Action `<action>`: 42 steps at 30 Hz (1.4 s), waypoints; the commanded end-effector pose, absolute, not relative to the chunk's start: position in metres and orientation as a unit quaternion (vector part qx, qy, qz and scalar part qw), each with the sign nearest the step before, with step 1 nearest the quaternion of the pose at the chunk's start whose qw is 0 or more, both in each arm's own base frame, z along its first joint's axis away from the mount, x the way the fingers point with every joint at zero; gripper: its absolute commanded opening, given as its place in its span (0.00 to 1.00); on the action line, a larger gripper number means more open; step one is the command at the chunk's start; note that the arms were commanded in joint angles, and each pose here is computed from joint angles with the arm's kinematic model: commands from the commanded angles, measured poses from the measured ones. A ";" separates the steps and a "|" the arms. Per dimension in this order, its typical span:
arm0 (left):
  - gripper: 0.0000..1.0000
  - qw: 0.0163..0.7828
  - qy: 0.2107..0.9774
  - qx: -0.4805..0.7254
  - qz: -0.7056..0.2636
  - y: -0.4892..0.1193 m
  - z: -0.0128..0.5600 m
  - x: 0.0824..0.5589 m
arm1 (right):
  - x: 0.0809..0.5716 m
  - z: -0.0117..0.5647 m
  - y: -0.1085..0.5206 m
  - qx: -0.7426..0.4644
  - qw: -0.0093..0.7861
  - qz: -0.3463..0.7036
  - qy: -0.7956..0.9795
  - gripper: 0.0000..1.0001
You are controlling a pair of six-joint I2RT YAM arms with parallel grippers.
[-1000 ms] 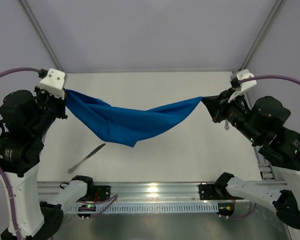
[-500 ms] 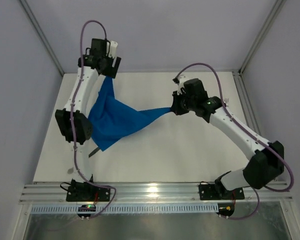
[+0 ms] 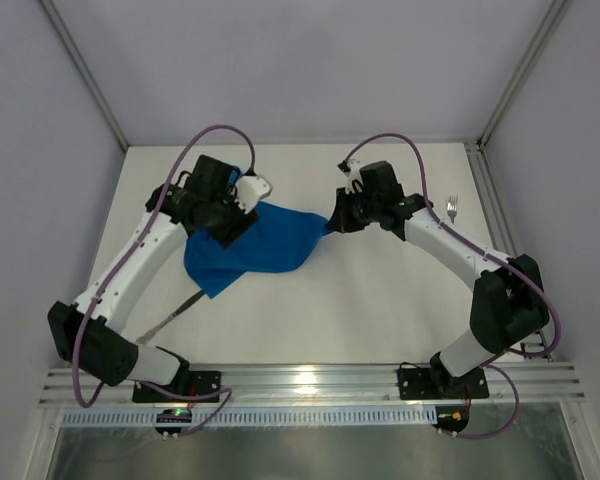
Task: Fold the napkin into a case and place the utensils inside
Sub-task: Flatten out the crumpled napkin at the center of the board.
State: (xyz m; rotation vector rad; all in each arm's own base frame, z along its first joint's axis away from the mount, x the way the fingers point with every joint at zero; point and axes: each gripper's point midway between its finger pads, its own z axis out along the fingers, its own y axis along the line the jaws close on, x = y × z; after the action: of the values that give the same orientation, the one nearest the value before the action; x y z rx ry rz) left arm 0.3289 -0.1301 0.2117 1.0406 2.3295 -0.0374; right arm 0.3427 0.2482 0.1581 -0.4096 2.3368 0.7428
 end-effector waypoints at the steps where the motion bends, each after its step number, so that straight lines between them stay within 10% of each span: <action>1: 0.58 0.178 0.863 0.472 -0.001 -0.110 0.163 0.256 | 0.355 0.180 0.249 -0.150 0.357 0.306 0.870 0.04; 8: 0.73 0.136 0.845 0.508 0.098 -0.092 0.109 0.223 | 0.353 0.177 0.245 -0.154 0.359 0.298 0.871 0.04; 32: 0.62 0.039 0.854 0.509 0.106 -0.073 0.007 0.244 | 0.359 0.178 0.225 -0.154 0.375 0.258 0.877 0.04; 40: 0.31 0.035 0.869 0.485 0.097 -0.070 -0.010 0.247 | 0.361 0.186 0.215 -0.151 0.385 0.249 0.876 0.04; 42: 0.00 0.051 0.872 0.477 0.096 -0.074 -0.003 0.253 | 0.361 0.191 0.209 -0.147 0.391 0.245 0.875 0.04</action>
State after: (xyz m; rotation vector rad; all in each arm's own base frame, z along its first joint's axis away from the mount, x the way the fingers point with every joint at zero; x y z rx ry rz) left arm 0.2456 -0.0620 0.0114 1.5177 2.6594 0.3797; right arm 0.3587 0.2206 0.1628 -0.3807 2.2988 0.6517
